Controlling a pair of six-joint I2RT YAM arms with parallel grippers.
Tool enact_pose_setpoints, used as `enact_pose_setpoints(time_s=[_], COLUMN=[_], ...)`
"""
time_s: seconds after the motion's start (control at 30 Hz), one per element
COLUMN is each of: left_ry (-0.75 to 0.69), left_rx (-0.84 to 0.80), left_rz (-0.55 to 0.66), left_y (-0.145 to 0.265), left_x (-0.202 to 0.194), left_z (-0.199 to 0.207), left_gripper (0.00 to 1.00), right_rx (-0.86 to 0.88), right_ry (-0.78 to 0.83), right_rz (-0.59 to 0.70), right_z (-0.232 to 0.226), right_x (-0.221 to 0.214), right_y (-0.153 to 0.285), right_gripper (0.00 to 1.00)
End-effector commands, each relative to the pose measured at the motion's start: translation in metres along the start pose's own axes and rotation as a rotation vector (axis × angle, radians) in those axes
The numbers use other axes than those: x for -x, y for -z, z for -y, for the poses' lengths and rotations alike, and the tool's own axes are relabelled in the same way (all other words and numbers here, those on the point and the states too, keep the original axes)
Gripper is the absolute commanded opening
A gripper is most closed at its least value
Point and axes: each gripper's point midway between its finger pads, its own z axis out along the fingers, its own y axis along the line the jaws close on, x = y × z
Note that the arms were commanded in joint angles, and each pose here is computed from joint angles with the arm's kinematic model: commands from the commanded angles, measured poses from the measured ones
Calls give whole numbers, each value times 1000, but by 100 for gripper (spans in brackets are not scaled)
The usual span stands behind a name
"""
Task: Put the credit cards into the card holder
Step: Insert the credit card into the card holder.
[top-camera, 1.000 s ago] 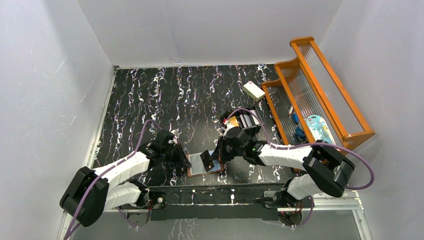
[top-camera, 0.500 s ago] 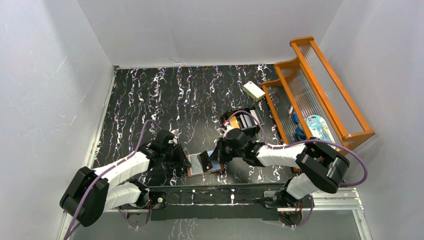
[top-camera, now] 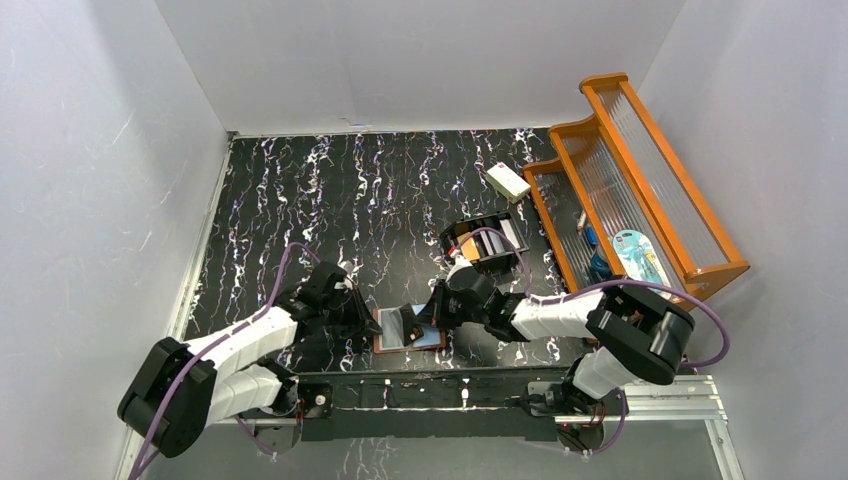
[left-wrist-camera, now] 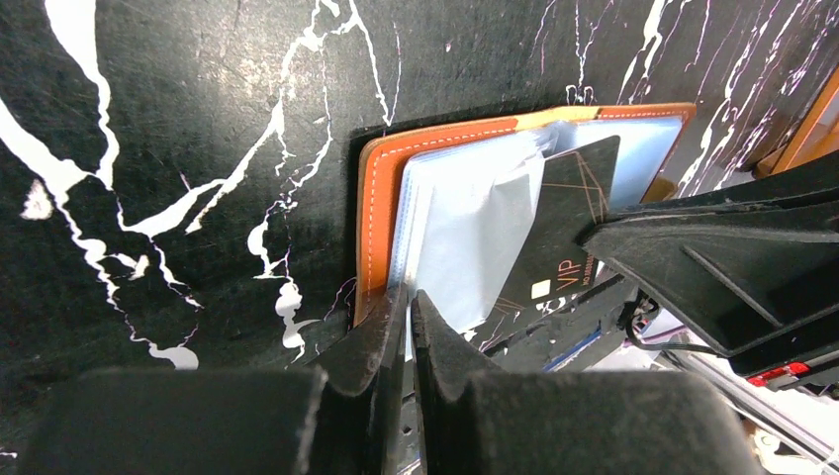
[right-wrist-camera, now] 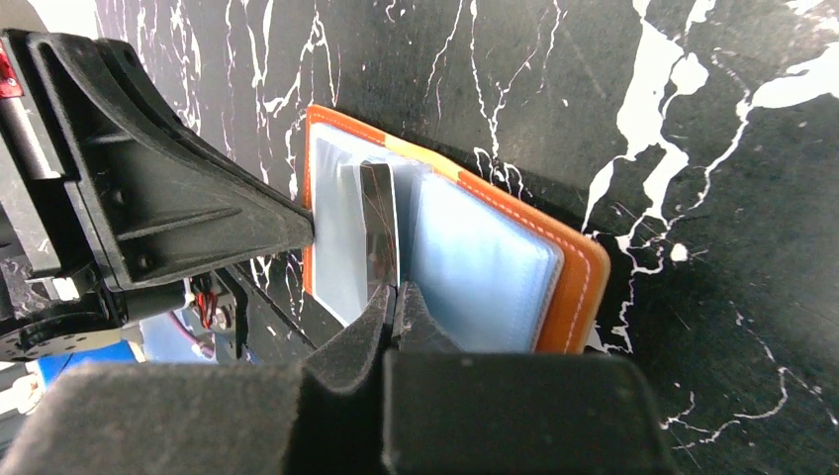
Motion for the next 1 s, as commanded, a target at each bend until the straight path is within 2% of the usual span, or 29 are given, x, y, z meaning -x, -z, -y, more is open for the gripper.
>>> enact_pose_setpoints(time_s=[0.0, 0.33, 0.73, 0.97], left_ry=[37, 51, 58, 50], left_rx=[73, 74, 68, 62], left_rz=[-43, -41, -40, -40], left_y=[-1, -1, -1, 0], left_x=[-17, -17, -16, -15], left_z=[-24, -24, -22, -19], left_gripper=[7, 7, 7, 9], right_rx=[-49, -60, -70, -153], right_ry=[-2, -2, 67, 137], right_rz=[88, 117, -29, -25], right_z=[11, 15, 4, 2], right_x=[13, 17, -19, -6], right_y=[1, 1, -11, -5], right_gripper=[0, 0, 1, 31])
